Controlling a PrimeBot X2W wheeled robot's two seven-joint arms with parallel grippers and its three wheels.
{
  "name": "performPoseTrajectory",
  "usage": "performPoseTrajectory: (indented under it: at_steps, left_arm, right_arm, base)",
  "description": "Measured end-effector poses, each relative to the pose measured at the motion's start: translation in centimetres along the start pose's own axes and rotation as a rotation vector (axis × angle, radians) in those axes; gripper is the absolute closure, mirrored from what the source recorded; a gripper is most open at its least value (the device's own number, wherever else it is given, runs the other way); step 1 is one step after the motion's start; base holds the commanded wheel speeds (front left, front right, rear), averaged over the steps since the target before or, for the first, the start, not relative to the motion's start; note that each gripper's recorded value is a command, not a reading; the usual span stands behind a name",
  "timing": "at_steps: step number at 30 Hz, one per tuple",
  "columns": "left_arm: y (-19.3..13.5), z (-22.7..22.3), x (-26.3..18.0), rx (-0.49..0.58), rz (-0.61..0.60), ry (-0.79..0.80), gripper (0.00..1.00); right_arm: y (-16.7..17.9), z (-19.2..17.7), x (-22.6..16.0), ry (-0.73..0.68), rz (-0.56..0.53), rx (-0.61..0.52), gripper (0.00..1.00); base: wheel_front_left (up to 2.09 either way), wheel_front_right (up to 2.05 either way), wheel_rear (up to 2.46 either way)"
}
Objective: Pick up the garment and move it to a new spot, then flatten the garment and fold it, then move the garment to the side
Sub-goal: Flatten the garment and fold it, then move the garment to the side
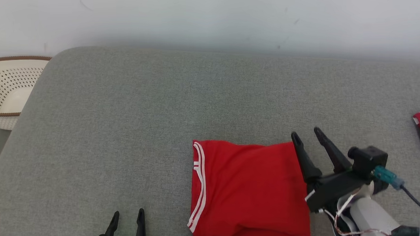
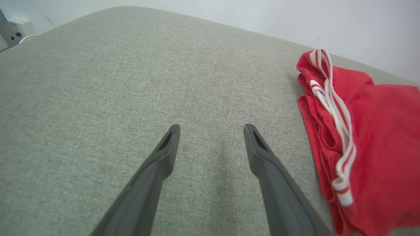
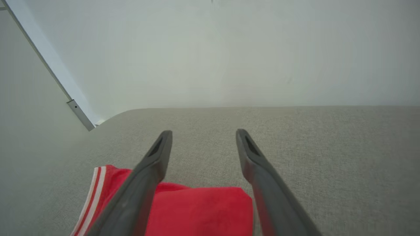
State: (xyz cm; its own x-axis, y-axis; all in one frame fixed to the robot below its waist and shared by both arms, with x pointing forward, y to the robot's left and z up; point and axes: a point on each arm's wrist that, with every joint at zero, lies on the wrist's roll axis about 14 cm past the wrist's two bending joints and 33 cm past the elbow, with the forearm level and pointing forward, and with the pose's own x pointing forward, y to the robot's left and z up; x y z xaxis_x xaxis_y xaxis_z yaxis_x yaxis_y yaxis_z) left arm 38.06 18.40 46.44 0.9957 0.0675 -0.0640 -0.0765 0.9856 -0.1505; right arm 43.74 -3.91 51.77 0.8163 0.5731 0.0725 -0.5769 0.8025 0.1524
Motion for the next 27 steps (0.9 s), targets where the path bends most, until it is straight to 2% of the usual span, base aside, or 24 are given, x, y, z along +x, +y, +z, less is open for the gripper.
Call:
performPoseTrajectory:
  at_steps: [11,27]
  left_arm:
    - [0.1,0.5,-0.3,0.008,-0.003,-0.016,0.00]
    - [0.3,1.2,-1.1,0.064,-0.013,-0.036,0.00]
  right_arm:
    - [-1.5,-5.9,-4.3,0.165,-0.106,0.035,0.00]
    - [-1.7,-10.0,-4.6,0.309,-0.112,0.013,0.00]
  base:
    - [0.00,0.00,0.00]
    - [0.00,0.00,0.00]
